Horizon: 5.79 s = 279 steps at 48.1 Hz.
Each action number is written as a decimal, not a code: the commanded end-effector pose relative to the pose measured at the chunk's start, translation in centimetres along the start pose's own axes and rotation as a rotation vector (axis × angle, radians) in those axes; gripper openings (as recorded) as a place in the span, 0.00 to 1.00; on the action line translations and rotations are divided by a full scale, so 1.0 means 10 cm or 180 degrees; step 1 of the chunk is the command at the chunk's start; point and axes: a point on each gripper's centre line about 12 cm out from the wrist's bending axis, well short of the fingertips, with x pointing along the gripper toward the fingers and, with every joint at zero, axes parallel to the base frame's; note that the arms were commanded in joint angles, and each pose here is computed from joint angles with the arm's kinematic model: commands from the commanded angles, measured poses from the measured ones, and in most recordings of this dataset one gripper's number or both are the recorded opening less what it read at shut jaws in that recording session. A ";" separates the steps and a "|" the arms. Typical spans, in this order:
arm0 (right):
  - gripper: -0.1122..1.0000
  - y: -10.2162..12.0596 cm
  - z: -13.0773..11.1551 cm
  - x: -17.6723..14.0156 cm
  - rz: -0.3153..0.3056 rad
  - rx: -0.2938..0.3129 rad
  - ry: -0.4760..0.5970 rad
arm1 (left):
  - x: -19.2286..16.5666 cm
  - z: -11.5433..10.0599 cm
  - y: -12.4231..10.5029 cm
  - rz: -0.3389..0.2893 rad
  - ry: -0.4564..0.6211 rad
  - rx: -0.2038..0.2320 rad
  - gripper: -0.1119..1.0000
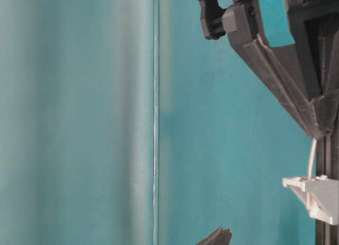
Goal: Insert the wire into the hole on the left side and pull it with the left arm.
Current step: 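Move the left gripper to the bracket and grasp the protruding wire tip, then open the right gripper and pull the wire leftward with the left gripper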
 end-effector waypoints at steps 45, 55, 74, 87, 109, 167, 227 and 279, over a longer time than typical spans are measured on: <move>0.15 0.04 0.16 0.18 -0.0020 0.0086 -0.0179 | 0.05 0.03 0.00 0.0013 0.0087 -0.0020 0.68; 0.15 0.04 0.15 0.21 -0.0006 0.0085 -0.0128 | 0.06 0.05 -0.01 0.0023 0.0170 -0.0217 0.67; 0.15 0.04 0.16 0.22 0.0006 0.0080 -0.0111 | 0.33 0.11 -0.21 -0.0103 0.0356 -0.0384 0.67; 0.15 0.04 0.15 0.22 0.0006 0.0077 -0.0097 | 0.47 0.08 -0.33 -0.0188 0.0398 -0.0371 0.67; 0.15 0.04 0.15 0.22 0.0007 0.0080 -0.0101 | 0.50 0.04 -0.30 -0.0147 0.0435 -0.0414 0.64; 0.16 0.05 0.16 0.21 0.0037 0.0097 -0.0092 | 0.45 0.09 -0.38 -0.0197 0.0505 -0.0444 0.02; 0.84 0.06 0.15 0.21 0.0058 0.0103 0.0009 | -0.33 -0.11 -0.51 -0.0383 0.0952 -0.0408 0.01; 0.84 0.07 0.15 0.21 0.0065 0.0092 0.0034 | -0.43 -0.16 -0.36 -0.0165 0.1228 -0.0465 0.11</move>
